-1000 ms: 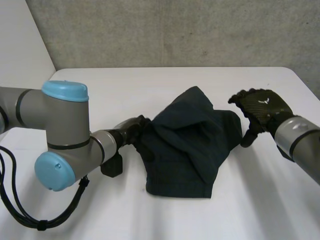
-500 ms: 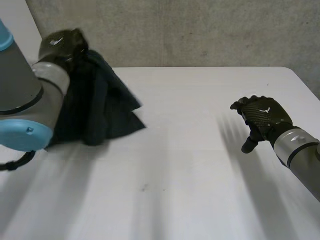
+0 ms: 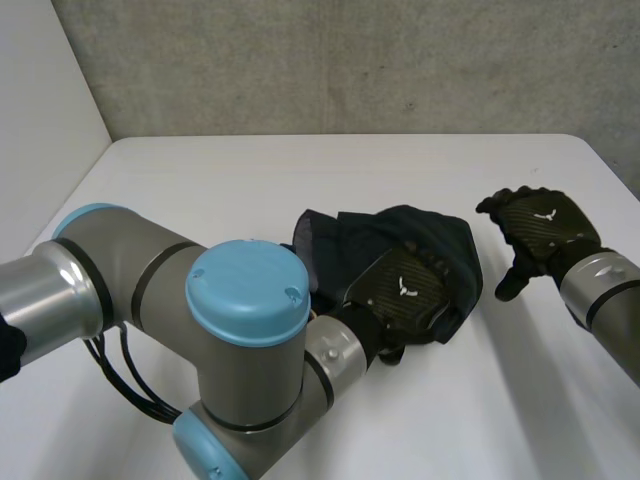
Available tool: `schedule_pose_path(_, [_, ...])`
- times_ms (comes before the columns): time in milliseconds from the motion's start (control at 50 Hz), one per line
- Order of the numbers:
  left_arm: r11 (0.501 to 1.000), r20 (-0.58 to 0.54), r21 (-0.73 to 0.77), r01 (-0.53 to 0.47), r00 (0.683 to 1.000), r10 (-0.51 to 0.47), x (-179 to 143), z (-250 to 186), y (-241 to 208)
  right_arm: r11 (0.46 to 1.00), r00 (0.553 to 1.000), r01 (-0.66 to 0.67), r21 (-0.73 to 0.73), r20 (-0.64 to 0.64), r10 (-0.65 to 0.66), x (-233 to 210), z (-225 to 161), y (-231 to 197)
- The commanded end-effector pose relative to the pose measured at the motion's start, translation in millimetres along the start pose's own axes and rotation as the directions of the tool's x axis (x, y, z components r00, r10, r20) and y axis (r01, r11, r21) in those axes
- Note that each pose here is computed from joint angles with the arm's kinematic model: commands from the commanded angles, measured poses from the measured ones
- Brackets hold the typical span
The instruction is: Fold the shorts.
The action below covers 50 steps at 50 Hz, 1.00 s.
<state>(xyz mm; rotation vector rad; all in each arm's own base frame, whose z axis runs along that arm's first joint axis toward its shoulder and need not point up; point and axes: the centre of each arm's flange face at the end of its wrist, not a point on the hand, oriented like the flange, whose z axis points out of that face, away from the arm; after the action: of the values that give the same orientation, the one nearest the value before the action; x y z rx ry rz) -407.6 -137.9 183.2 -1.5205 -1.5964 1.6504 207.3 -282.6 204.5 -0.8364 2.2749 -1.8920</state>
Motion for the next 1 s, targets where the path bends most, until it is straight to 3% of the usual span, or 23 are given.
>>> schedule_pose_path(20, [0.999, 0.072, 0.033, -0.016, 0.997, 0.014, -21.1, -21.7, -23.2, 1.000, 0.999, -0.004, 0.014, -0.049, 0.005, 18.0, 2.7, -4.7])
schedule_pose_path(160, [0.997, 0.261, 0.071, 0.010, 0.965, -0.028, -66.5, -40.9, -42.7, 0.997, 0.998, 0.013, 0.070, -0.061, -0.009, 21.9, -5.9, -24.6])
schedule_pose_path(280, [0.978, 0.432, 0.104, 0.181, 0.877, -0.209, -116.6, -52.7, -35.4, 0.997, 0.998, 0.062, 0.039, -0.024, -0.061, 13.3, -25.2, -39.6])
schedule_pose_path(400, [0.936, 0.506, 0.087, 0.340, 0.795, -0.335, -144.8, -59.1, 2.0, 0.993, 0.973, 0.119, 0.004, 0.196, -0.118, -45.4, -49.5, -44.4])
schedule_pose_path(480, [0.924, 0.539, 0.064, 0.378, 0.766, -0.351, -152.7, -62.2, 21.6, 0.989, 0.941, 0.147, 0.002, 0.308, -0.141, -82.5, -54.8, -37.3])
schedule_pose_path(640, [0.903, 0.604, 0.010, 0.429, 0.717, -0.348, -169.0, -70.5, 55.2, 0.987, 0.901, 0.160, -0.012, 0.410, -0.141, -131.0, -47.8, -20.0])
schedule_pose_path(760, [0.893, 0.611, -0.008, 0.451, 0.709, -0.352, -165.5, -73.7, 65.6, 0.980, 0.881, 0.200, -0.012, 0.439, -0.174, -166.7, -40.6, -3.7])
schedule_pose_path(900, [0.871, 0.611, -0.006, 0.492, 0.691, -0.386, -158.4, -77.9, 73.4, 0.975, 0.899, 0.223, -0.015, 0.390, -0.200, -177.0, -17.3, 0.0])
schedule_pose_path(1000, [0.865, 0.612, -0.004, 0.503, 0.685, -0.396, -156.7, -79.7, 74.5, 0.978, 0.908, 0.195, 0.073, 0.363, -0.209, -177.5, -3.9, -27.5])
